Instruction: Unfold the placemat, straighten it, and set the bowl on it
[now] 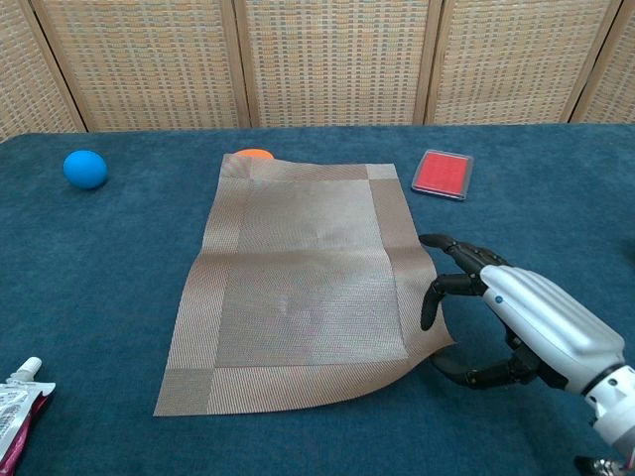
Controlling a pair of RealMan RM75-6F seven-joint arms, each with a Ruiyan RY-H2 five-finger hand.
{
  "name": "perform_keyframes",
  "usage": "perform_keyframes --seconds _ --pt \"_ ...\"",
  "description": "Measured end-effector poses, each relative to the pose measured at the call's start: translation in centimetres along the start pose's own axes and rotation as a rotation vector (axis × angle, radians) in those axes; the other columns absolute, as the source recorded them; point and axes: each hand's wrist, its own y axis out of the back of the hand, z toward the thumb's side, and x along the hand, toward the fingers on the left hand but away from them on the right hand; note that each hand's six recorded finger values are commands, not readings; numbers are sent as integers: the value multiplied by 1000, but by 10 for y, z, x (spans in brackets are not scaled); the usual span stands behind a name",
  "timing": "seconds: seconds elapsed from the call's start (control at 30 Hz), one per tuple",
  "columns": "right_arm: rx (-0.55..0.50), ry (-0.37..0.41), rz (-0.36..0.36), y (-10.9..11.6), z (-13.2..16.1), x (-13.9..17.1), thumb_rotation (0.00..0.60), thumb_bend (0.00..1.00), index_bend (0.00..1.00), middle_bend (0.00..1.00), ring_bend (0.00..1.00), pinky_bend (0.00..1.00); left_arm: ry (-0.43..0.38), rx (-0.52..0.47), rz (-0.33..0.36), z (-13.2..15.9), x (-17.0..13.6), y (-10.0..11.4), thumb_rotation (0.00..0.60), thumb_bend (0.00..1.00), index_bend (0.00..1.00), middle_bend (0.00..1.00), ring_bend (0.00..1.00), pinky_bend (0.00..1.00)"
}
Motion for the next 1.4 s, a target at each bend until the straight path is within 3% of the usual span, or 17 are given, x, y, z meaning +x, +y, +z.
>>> perform_keyframes --seconds 0.57,1.03,1.4 --pt "-4 -5 -1 3 -1 1 600 567 620 136 0 0 -4 -7 1 1 0 0 600 133 0 0 0 0" --pt "-9 -2 -6 7 0 3 600 575 670 156 0 0 -4 -7 1 1 0 0 600 133 0 0 0 0" --pt "37 -33 -69 38 -16 6 600 576 686 155 0 0 -8 -3 -4 2 0 -1 600 133 0 0 0 0"
